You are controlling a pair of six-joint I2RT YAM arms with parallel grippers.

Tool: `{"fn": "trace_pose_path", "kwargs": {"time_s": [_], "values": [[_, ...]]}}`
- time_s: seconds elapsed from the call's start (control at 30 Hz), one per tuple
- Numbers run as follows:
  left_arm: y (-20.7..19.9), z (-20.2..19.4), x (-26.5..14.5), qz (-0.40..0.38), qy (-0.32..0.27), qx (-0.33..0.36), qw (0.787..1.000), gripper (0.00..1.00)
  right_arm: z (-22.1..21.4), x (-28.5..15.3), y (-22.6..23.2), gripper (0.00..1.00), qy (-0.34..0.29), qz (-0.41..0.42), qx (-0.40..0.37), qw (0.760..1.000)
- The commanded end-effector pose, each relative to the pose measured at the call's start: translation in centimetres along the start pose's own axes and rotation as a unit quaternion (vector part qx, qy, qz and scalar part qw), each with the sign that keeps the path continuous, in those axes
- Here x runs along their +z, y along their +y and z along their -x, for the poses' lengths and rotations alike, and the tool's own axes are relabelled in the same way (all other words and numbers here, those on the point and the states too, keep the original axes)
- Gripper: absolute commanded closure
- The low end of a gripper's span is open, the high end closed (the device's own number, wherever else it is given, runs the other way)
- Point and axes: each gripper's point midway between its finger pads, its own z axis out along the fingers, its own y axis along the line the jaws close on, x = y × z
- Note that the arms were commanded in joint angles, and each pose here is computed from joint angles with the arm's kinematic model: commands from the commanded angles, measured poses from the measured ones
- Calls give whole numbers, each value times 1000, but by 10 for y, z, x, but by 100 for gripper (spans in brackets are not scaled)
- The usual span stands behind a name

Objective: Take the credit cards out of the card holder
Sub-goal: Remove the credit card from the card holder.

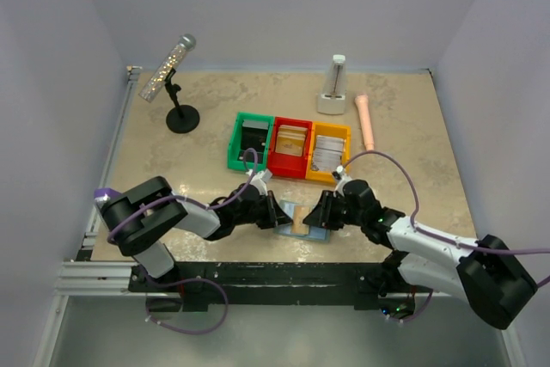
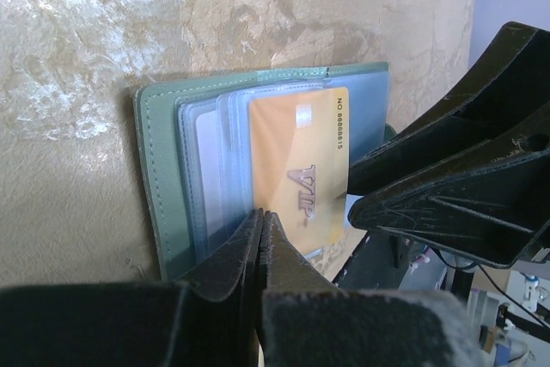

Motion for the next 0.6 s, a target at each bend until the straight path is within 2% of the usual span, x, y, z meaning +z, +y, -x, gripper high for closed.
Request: {"fn": "trace_pose_path", "kwargs": {"time_s": [0.0, 0.5, 0.57], "values": [[71, -33, -8, 128, 50, -1, 991, 100, 12, -4, 21, 67, -27, 46, -13, 998], [72, -37, -6, 128, 59, -1, 990, 100, 17, -9, 27, 76, -44, 66, -13, 997], [72, -37, -6, 128, 59, -1, 990, 100, 17, -9, 26, 79, -45, 65, -15, 997]]}}
